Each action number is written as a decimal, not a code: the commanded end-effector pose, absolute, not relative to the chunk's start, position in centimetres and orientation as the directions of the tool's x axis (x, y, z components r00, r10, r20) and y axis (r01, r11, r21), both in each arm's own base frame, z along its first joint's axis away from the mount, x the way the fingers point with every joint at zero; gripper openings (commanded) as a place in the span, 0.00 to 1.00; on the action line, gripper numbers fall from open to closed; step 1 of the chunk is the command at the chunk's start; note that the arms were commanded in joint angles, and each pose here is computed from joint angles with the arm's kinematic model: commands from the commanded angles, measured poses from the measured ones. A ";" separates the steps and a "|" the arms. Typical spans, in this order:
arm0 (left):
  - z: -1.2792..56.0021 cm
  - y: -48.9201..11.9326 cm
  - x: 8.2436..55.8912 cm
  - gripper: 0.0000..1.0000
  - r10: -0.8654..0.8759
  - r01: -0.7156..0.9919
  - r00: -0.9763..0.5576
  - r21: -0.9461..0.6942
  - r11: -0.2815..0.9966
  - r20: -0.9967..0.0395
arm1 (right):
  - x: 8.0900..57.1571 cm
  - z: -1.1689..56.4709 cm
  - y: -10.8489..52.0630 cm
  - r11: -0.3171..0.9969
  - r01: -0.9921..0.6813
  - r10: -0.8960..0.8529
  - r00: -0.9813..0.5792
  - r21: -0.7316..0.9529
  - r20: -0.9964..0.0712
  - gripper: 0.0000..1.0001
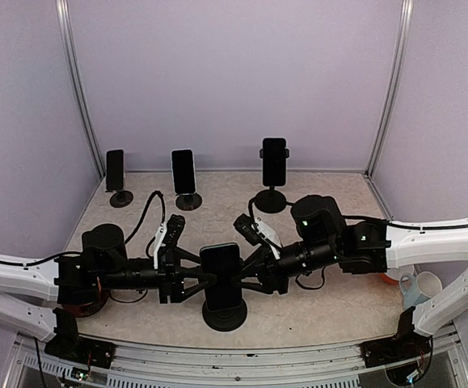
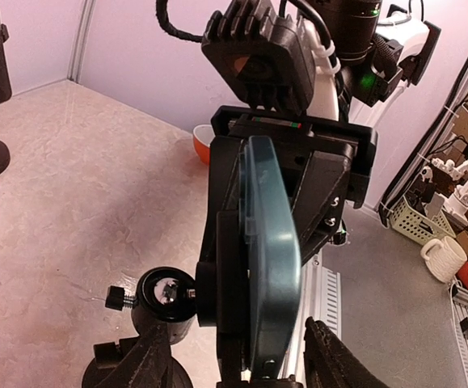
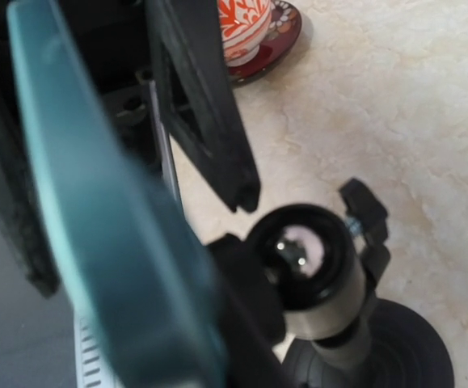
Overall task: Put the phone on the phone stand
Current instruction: Adjust the phone at the phone stand.
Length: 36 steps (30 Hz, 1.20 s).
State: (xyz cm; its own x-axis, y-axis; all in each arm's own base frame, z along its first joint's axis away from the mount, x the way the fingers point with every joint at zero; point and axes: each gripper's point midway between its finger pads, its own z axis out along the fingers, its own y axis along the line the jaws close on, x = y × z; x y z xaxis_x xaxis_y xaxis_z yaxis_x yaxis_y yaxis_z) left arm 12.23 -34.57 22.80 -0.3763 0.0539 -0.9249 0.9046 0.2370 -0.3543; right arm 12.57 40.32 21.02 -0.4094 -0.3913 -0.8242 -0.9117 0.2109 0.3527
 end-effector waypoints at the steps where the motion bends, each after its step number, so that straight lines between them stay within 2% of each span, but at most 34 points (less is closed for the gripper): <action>1: 23.7 -35.2 11.8 0.49 0.054 0.918 -0.357 -0.339 0.207 -0.933 | 12.5 24.0 40.3 0.181 -0.923 -0.313 -0.381 0.339 -0.870 0.31; 6: 23.4 -35.4 11.8 0.31 0.061 0.918 -0.358 -0.339 0.204 -0.932 | 11.3 25.1 39.9 0.122 -0.929 -0.302 -0.370 0.349 -0.879 0.31; 11: 23.3 -35.5 11.7 0.23 0.060 0.918 -0.359 -0.341 0.200 -0.931 | 10.6 25.1 39.6 0.089 -0.927 -0.299 -0.373 0.364 -0.878 0.31; 14: 23.3 -35.6 11.7 0.20 0.062 0.918 -0.360 -0.342 0.200 -0.931 | 10.7 25.3 39.5 0.095 -0.925 -0.285 -0.379 0.368 -0.880 0.30; 18: 23.3 -35.7 11.6 0.17 0.063 0.919 -0.359 -0.341 0.196 -0.931 | 11.3 25.2 39.5 0.135 -0.917 -0.278 -0.399 0.376 -0.874 0.23; 27: 23.3 -36.1 11.3 0.10 0.066 0.923 -0.356 -0.339 0.184 -0.932 | 11.7 24.3 40.2 0.154 -0.898 -0.276 -0.439 0.411 -0.855 0.19; 31: 23.1 -36.2 11.2 0.05 0.072 0.924 -0.356 -0.339 0.179 -0.932 | 11.9 24.5 40.4 0.164 -0.896 -0.263 -0.442 0.412 -0.858 0.14; 33: 23.1 -36.2 11.1 0.04 0.073 0.925 -0.355 -0.338 0.176 -0.932 | 12.0 24.6 40.5 0.165 -0.895 -0.257 -0.444 0.414 -0.858 0.15; 36: 23.1 -36.2 11.0 0.04 0.075 0.926 -0.352 -0.336 0.173 -0.933 | 12.0 24.6 40.8 0.168 -0.893 -0.257 -0.449 0.418 -0.856 0.27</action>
State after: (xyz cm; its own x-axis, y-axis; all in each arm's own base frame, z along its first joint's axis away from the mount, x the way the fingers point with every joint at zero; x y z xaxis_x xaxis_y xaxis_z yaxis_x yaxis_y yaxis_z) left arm 11.42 -35.36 22.19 -0.3656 0.0807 -0.9273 0.9175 0.1988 -0.3444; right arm 11.94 39.33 22.54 -0.4451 -0.3367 -0.8298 -0.8948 0.2024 0.3979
